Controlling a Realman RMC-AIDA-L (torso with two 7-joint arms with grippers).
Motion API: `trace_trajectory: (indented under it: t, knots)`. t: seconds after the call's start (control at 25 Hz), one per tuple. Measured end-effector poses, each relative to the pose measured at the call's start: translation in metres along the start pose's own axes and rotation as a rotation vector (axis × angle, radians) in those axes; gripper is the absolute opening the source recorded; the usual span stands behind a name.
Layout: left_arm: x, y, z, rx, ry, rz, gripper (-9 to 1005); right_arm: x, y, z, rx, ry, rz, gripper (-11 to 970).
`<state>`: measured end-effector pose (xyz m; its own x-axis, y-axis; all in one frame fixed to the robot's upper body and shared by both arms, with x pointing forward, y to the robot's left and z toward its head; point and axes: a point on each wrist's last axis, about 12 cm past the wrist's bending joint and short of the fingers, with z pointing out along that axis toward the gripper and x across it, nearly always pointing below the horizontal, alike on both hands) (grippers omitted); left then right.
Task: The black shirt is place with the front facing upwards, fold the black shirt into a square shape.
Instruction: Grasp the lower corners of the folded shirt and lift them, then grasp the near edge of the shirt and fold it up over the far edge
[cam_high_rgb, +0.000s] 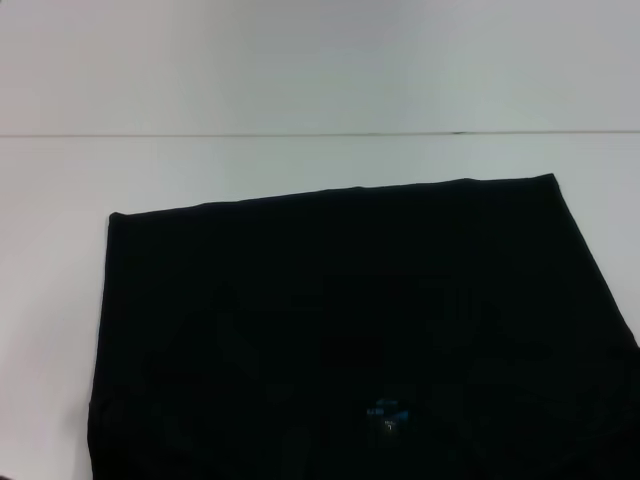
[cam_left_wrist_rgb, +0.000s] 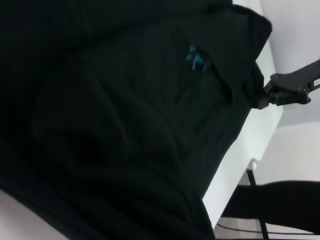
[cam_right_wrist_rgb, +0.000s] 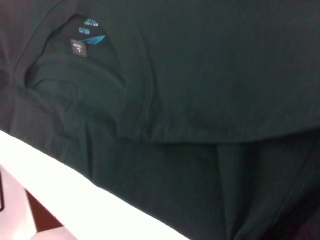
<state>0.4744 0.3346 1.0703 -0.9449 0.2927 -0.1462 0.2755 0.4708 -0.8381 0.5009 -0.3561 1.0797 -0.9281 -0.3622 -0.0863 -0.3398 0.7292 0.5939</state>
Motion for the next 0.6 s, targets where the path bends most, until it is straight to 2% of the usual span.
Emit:
trace_trajectory:
  t: [0.2, 0.4, 0.6]
  knots:
    - [-0.013, -0.004, -0.006, 0.012, -0.062, 0.009, 6, 0.002, -0.001, 0.006, -0.059, -0.038, -0.003, 3]
    - [-0.028, -0.009, -0.023, 0.037, -0.214, 0.003, 6, -0.008, 0.004, -0.010, -0.142, -0.174, -0.025, 4]
    - [-0.047, -0.010, -0.042, 0.033, -0.410, 0.001, 6, -0.028, 0.002, -0.032, -0.208, -0.397, 0.019, 4]
